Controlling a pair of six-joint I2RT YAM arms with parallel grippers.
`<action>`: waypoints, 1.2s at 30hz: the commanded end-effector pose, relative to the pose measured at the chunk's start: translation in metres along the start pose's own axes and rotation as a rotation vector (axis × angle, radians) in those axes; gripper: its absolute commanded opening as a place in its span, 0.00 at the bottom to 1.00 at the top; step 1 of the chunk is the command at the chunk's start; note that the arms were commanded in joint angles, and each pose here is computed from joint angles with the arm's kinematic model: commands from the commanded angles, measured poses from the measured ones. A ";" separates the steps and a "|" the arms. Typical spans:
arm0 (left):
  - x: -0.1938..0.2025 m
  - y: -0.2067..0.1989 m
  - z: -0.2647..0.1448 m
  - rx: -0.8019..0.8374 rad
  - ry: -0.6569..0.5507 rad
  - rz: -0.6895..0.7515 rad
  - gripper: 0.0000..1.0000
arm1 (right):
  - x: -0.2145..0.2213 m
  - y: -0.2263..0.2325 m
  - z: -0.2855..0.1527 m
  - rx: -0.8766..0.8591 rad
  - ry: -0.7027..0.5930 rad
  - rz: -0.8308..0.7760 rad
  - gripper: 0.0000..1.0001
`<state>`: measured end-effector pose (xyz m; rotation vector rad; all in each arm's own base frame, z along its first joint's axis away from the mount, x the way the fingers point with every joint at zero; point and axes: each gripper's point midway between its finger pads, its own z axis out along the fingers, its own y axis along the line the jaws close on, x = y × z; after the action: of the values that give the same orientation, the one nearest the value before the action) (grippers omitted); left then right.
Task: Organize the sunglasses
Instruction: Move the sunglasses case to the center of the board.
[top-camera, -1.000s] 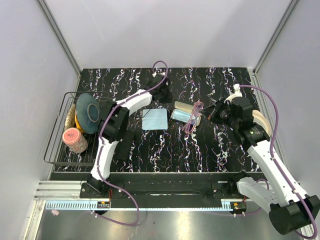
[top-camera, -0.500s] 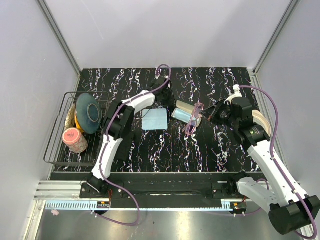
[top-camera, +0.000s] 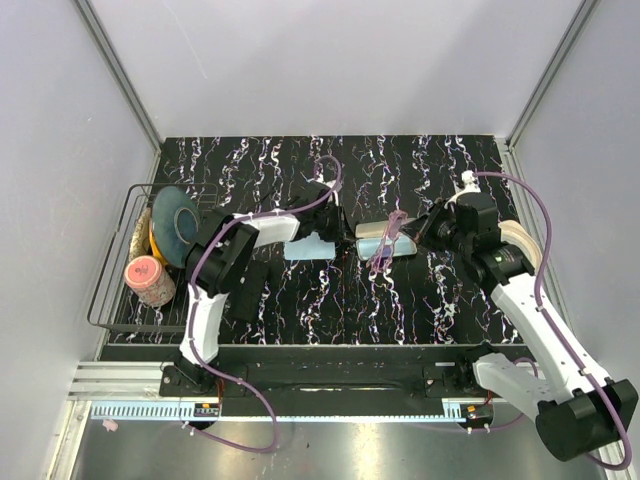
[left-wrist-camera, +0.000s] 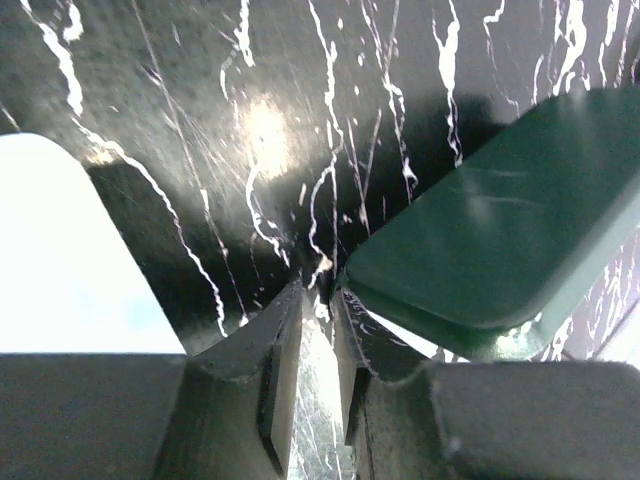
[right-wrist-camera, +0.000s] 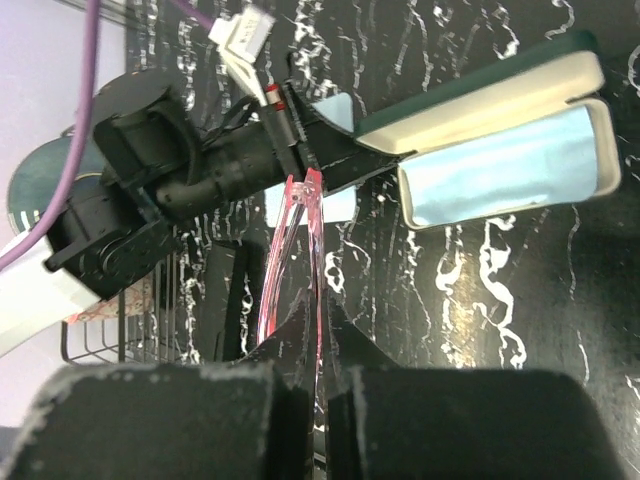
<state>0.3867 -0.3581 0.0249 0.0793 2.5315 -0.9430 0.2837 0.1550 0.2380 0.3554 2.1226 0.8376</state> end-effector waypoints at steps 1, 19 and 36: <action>0.019 -0.020 -0.009 0.118 0.004 0.062 0.25 | -0.014 -0.011 0.000 0.079 -0.038 -0.006 0.00; 0.079 -0.055 0.001 0.248 0.042 0.181 0.29 | -0.012 -0.095 0.039 0.352 0.081 0.023 0.00; 0.026 -0.021 -0.018 0.004 -0.109 0.064 0.35 | -0.012 -0.109 0.061 0.396 0.122 0.027 0.00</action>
<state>0.3079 -0.3595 0.0289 0.2742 2.4276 -0.9903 0.3223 0.0987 0.1316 0.5656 2.4510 0.4785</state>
